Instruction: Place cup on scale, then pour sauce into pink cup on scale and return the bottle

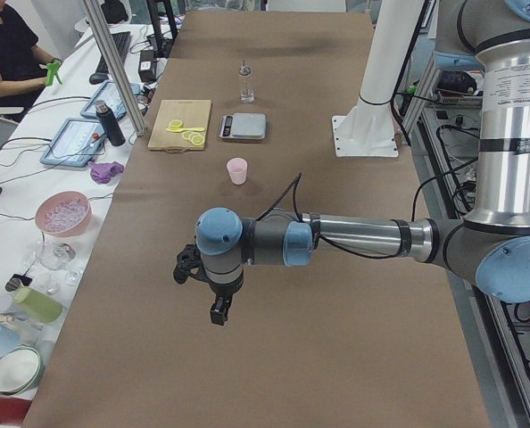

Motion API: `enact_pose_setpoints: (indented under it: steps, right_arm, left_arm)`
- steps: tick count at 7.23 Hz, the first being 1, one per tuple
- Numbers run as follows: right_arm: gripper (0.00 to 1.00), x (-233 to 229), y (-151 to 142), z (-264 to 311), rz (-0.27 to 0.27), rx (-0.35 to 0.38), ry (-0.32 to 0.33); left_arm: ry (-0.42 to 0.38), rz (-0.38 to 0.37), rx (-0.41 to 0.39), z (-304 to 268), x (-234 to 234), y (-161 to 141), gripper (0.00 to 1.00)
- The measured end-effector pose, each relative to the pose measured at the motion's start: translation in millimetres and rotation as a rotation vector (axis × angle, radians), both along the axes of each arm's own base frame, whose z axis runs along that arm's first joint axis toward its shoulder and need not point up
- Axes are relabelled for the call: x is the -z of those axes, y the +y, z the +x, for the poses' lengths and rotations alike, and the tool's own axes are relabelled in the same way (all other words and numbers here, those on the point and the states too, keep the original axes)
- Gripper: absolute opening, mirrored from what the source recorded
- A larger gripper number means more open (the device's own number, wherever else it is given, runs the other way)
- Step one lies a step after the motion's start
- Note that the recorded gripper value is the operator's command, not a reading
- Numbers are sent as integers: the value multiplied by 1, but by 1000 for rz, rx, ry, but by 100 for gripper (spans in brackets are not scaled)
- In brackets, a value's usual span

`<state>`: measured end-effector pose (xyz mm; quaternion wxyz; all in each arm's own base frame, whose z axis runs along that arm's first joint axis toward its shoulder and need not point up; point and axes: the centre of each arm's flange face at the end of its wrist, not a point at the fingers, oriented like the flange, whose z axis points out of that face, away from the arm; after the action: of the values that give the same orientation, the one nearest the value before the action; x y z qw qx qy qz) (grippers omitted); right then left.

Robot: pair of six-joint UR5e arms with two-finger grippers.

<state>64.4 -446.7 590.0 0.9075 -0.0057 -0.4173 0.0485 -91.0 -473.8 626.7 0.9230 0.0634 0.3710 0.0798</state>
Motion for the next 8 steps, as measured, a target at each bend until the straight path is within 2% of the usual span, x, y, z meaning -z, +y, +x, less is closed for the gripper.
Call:
enact_pose_setpoints:
  steps: [2,4,5,7,8]
  right_arm:
    - [100,18,-2,-1,26,-8,-2]
    - [100,37,-4,-4,67,3,-6]
    - [100,45,-5,-7,87,13,-2]
    - [100,44,-3,-10,86,19,18]
    - [100,42,-2,-10,85,20,26]
  left_arm:
    - [11,-15,83,22,57,-14,98]
    - [46,-42,145,75,130,-19,98]
    - [76,-74,181,108,167,-23,98]
    - [137,-162,228,194,240,-41,98]
    - [143,-197,239,242,267,-50,98]
